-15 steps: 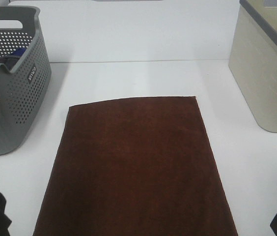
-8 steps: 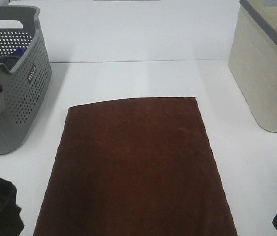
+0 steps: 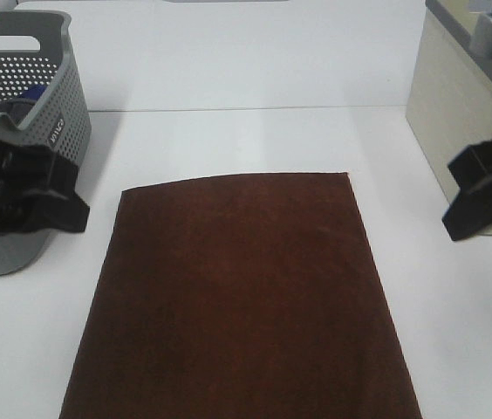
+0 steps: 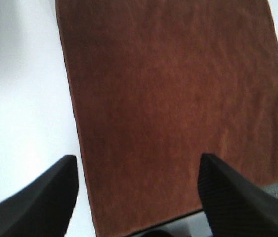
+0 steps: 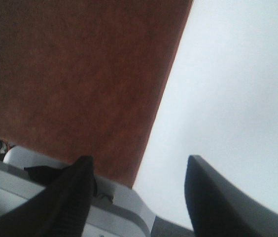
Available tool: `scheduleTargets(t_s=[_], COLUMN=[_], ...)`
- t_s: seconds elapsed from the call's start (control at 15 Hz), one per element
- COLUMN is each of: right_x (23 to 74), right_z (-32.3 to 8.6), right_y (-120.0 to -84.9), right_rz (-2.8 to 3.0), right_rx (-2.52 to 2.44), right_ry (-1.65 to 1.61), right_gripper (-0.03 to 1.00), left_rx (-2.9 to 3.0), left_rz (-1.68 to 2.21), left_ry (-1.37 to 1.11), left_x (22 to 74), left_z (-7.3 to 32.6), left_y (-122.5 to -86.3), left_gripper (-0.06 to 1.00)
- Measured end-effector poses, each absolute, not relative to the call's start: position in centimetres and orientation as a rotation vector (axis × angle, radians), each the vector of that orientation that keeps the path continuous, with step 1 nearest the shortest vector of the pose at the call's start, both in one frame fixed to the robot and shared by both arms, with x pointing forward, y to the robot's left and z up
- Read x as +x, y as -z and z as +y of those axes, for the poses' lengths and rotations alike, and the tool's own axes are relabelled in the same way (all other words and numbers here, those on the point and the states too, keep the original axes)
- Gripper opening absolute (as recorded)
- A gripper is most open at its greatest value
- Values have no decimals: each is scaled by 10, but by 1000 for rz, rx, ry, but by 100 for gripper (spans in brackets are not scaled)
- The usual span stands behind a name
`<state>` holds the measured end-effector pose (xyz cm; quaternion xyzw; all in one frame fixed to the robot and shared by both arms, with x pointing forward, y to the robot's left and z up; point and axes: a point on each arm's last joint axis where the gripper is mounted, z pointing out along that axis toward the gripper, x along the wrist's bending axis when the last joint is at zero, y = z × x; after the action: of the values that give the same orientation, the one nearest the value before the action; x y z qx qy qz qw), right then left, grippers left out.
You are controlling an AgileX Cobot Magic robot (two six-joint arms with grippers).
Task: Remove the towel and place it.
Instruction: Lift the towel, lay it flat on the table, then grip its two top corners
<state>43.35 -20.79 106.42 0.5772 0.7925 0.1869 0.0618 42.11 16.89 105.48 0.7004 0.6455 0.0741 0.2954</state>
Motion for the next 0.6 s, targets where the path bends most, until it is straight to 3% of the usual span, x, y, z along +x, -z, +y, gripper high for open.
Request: scheduleTargets(t_s=[0.27,0.6], right_x=[509,592], right_z=[-180,-150], right_y=[-1070,-1033], right_rz=[2358,2384], right_rx=[1690,1670], right_ry=[-570,-459], right_gripper=[52,52], left_rx=[1697,1770], left_rz=[1663,1668], left_ry=[-324,-355], left_x=[448,478], left_z=[189,182], left_y=[-1064,-1051], left_gripper=[65,65])
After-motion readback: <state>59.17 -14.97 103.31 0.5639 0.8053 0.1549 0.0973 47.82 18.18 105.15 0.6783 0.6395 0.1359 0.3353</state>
